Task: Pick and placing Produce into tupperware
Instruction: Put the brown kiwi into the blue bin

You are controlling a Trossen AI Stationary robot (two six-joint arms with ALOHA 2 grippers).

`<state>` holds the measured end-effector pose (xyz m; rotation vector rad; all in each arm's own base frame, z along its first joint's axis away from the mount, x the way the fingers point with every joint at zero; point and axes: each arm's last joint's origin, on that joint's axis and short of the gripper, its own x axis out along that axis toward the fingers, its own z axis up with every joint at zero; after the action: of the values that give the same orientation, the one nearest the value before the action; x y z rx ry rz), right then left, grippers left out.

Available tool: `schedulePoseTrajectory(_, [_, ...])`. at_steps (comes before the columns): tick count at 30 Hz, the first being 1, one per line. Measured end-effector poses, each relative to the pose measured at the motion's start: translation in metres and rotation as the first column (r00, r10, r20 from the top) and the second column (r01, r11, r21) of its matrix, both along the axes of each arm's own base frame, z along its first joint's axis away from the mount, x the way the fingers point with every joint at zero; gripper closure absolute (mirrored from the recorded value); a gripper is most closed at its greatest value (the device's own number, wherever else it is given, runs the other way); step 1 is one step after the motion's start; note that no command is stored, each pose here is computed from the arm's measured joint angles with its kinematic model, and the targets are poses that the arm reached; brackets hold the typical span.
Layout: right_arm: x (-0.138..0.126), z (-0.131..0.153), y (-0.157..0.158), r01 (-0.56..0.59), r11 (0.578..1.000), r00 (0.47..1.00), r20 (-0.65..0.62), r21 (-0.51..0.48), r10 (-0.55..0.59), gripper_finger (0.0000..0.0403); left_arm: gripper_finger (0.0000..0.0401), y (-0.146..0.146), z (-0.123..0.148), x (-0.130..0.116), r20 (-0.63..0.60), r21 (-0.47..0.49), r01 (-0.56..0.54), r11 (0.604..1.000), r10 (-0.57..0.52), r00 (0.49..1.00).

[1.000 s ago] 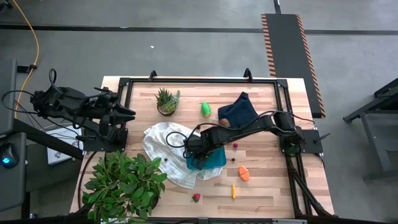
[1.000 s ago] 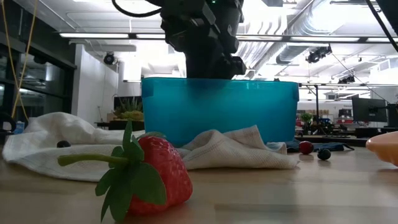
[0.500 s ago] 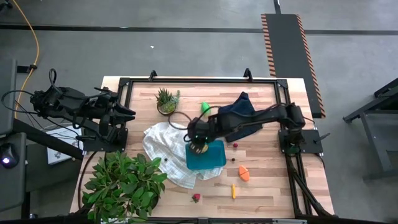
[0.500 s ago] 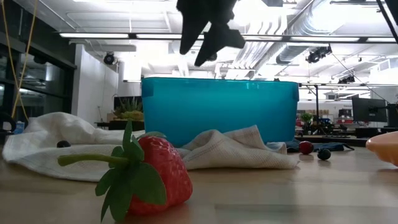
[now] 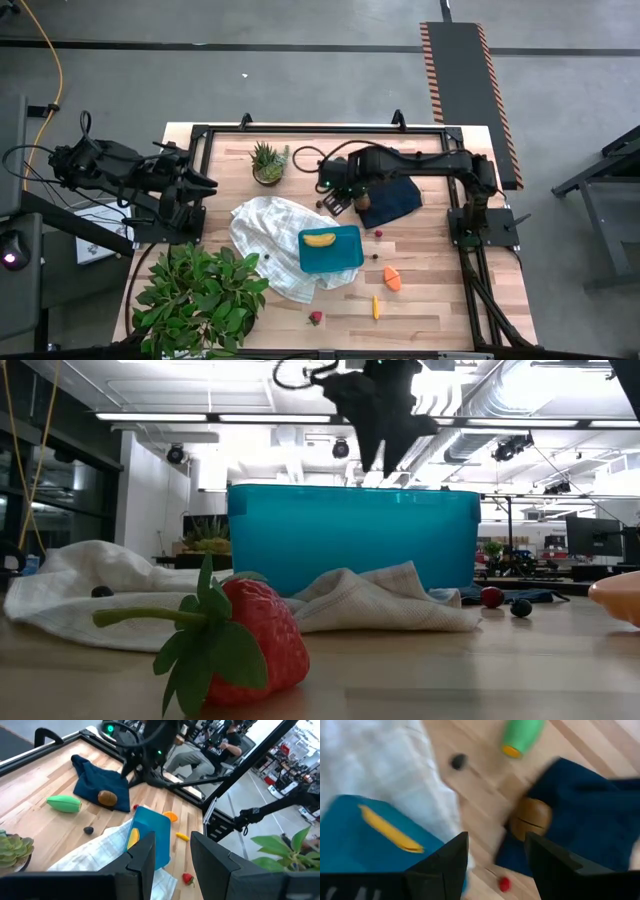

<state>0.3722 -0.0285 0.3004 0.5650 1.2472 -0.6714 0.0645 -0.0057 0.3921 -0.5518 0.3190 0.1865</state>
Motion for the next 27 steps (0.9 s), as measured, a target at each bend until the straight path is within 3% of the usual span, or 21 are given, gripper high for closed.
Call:
schedulePoseTrajectory(9, [-0.006,0.000,-0.032,0.023,0.999,1.000,-0.021,0.037,-0.022,0.0213,0.0290,0.000,-0.004,-0.001,-0.042,0.008,0.004,1.000,-0.004,0.999])
schedulePoseTrajectory(20, [-0.014,-0.001,-0.064,0.105,0.994,0.994,-0.041,0.029,-0.104,0.0148,0.0290,0.000,-0.004,-0.002,-0.048,0.026,0.011,1.000,-0.010,0.999])
schedulePoseTrajectory(27, [-0.021,-0.034,-0.069,0.123,0.991,0.985,-0.126,0.048,-0.116,0.0143,0.0290,0.000,-0.004,-0.002,-0.047,0.025,0.012,1.000,-0.010,0.999])
